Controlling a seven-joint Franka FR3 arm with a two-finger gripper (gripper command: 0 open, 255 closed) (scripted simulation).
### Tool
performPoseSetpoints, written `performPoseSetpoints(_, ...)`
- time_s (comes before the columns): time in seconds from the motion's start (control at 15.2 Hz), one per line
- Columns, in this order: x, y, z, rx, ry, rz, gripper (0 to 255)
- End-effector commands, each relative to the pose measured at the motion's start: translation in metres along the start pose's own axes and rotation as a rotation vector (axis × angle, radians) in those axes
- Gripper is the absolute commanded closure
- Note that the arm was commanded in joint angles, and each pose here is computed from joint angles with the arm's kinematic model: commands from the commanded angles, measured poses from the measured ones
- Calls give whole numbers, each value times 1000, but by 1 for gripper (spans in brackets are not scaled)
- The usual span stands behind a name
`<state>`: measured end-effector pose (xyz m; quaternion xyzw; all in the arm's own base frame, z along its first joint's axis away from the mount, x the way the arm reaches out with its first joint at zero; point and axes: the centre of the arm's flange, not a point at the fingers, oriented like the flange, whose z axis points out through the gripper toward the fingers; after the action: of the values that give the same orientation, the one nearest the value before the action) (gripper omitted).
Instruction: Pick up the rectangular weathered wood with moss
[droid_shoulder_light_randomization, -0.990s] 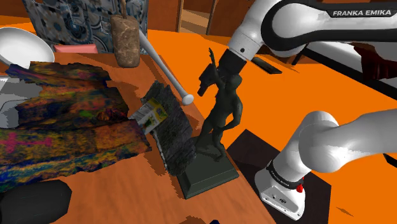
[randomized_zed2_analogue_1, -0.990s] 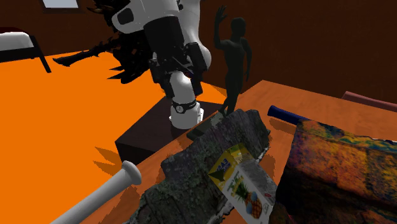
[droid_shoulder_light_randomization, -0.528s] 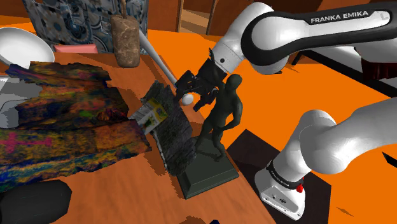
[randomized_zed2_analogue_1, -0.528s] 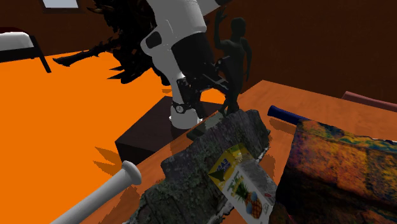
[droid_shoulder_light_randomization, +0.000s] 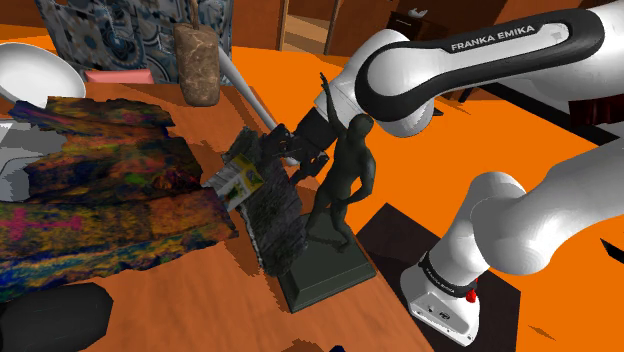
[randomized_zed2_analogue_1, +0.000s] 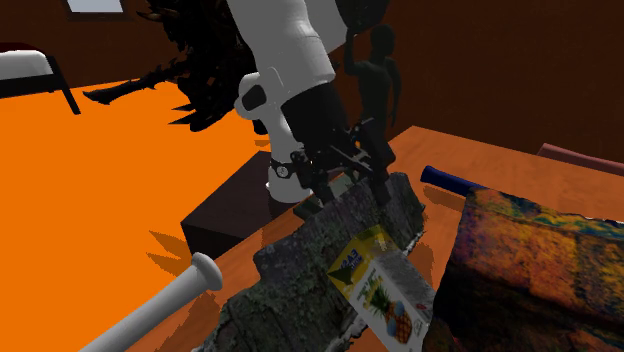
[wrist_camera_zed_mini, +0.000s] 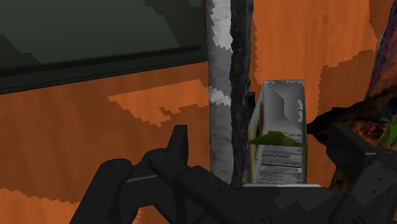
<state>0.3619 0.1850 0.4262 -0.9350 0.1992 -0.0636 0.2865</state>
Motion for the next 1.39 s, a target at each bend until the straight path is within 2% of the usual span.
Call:
performPoseSetpoints(0.0, -2, 8, 11, -12, -7, 0, 0)
performPoseSetpoints(0.13, -2, 8, 11, -12, -7, 0, 0)
performPoseSetpoints(0.2, -3, 9, 12, -12, -7, 0, 255)
performPoseSetpoints(0.79, -2, 8, 11, -12, -7, 0, 255)
performPoseSetpoints(1.32, -1, -16, -24, -12, -7, 0, 255)
